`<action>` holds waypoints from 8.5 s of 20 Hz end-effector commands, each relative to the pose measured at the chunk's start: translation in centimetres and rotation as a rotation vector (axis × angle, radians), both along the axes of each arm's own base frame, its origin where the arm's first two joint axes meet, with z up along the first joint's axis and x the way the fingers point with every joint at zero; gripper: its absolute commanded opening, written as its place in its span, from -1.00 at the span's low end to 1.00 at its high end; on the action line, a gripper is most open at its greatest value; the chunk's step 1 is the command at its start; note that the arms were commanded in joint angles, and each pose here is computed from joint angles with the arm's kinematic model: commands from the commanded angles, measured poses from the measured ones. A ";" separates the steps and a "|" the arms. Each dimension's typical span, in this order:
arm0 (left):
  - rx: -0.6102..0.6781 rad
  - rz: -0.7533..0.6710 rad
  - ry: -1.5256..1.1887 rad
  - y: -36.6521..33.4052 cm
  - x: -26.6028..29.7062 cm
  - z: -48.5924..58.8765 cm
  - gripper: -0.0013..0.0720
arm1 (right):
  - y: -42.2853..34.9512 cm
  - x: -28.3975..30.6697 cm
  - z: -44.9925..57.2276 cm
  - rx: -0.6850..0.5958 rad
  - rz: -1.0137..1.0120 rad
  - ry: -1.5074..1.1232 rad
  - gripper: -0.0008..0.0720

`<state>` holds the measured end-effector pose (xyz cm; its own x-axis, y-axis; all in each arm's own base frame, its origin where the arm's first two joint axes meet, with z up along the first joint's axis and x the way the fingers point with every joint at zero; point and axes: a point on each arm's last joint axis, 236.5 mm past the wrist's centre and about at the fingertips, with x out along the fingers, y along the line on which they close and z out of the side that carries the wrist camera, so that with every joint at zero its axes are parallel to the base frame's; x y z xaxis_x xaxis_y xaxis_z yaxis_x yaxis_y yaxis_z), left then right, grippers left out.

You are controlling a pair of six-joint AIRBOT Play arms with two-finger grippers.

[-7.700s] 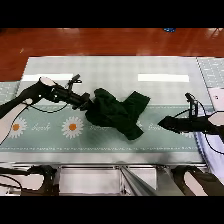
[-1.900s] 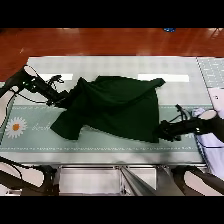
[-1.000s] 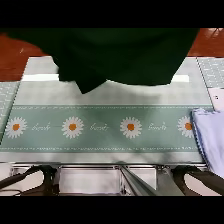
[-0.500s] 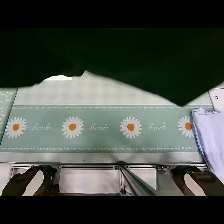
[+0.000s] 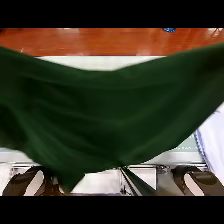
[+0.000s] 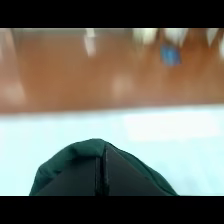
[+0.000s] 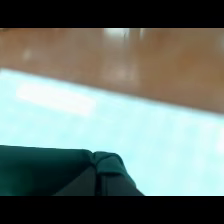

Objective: Fold the shirts.

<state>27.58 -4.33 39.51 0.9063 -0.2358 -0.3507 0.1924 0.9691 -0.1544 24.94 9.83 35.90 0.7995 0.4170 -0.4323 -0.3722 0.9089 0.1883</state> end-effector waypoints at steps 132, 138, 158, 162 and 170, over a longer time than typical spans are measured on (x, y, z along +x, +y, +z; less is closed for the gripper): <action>-0.195 -0.118 1.015 0.2 22.0 -39.4 -0.92 | -9.3 28.9 -35.3 0.246 -0.172 0.747 -0.92; -0.156 -0.184 1.279 -1.0 15.3 -44.0 -0.92 | -12.0 21.8 -39.3 0.047 -0.144 1.016 -0.92; -0.216 0.081 1.325 7.4 3.3 -42.8 0.41 | -16.4 11.6 -37.8 0.278 -0.381 0.963 0.16; -0.587 0.135 1.189 4.6 -1.8 -44.8 0.41 | -8.6 6.6 -39.8 0.524 -0.306 0.878 0.16; -0.691 0.151 1.288 0.3 -7.7 -49.3 0.41 | -6.0 3.5 -38.0 0.537 -0.261 0.815 0.16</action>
<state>21.16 -2.70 -8.45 0.0960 -0.6131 -0.7842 -0.5082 0.6472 -0.5682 28.91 3.15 -2.83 0.4125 0.5640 -0.7154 0.2718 0.6734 0.6875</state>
